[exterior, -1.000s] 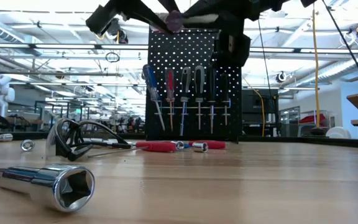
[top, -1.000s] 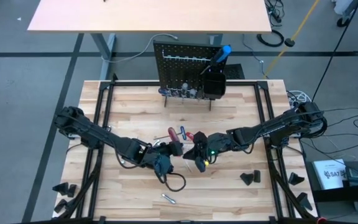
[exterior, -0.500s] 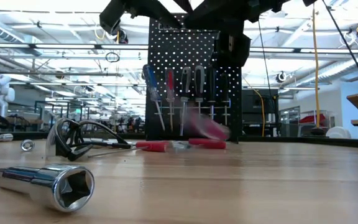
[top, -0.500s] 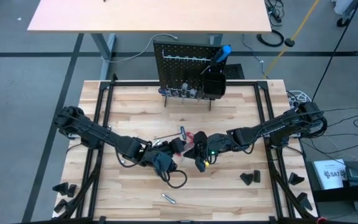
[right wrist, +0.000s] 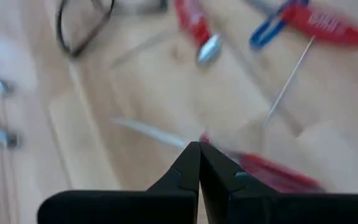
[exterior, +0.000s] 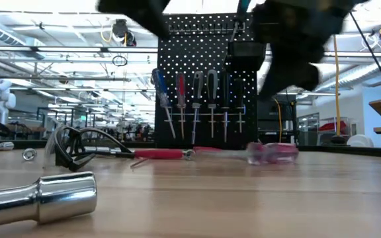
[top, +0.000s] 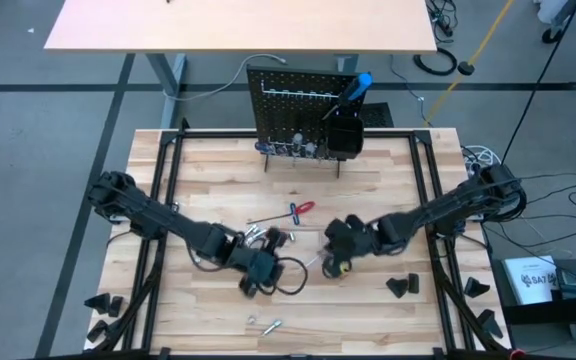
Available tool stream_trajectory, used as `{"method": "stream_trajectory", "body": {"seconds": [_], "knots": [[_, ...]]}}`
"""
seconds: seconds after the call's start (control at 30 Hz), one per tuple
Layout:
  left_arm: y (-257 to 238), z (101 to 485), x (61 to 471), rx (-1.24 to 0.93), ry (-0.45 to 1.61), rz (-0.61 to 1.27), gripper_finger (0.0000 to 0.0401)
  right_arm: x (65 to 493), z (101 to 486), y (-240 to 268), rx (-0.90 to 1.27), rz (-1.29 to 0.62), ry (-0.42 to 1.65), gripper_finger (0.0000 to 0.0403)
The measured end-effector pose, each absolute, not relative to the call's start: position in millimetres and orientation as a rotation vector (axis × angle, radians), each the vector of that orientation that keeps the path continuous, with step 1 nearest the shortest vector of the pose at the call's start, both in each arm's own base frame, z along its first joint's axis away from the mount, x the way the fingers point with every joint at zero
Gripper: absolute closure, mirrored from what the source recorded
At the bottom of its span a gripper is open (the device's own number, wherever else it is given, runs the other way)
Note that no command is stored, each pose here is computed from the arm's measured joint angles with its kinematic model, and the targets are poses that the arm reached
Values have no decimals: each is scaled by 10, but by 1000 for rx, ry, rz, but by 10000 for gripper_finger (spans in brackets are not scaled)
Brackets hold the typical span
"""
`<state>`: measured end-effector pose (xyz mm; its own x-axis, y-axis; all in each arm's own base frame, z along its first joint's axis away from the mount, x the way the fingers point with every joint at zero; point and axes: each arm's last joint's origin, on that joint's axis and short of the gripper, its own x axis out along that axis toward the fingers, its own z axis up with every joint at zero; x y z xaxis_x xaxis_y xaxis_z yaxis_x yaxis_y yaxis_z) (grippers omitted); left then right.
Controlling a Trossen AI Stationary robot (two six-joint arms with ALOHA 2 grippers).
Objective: Hang tools onto peg board
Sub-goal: Hang the red screwdriver onto the peg board
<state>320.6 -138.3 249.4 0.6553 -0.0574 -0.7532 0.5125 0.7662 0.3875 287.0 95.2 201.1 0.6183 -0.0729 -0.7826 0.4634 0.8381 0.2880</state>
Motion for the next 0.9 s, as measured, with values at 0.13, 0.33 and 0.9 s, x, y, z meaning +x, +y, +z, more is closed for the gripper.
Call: {"method": "stream_trajectory", "body": {"seconds": [0.13, 0.33, 0.9], "knots": [[-1721, 2242, 2972, 533, 818, -404, 396, 2715, 1821, 1248, 471, -93, 871, 402], [-1832, 1997, 2764, 294, 839, -479, 398, 2544, 1562, 1321, 568, -26, 822, 403], [-2632, 1352, 2281, 83, 840, -496, 400, 2694, 1402, 1742, 598, 127, 641, 403]]}}
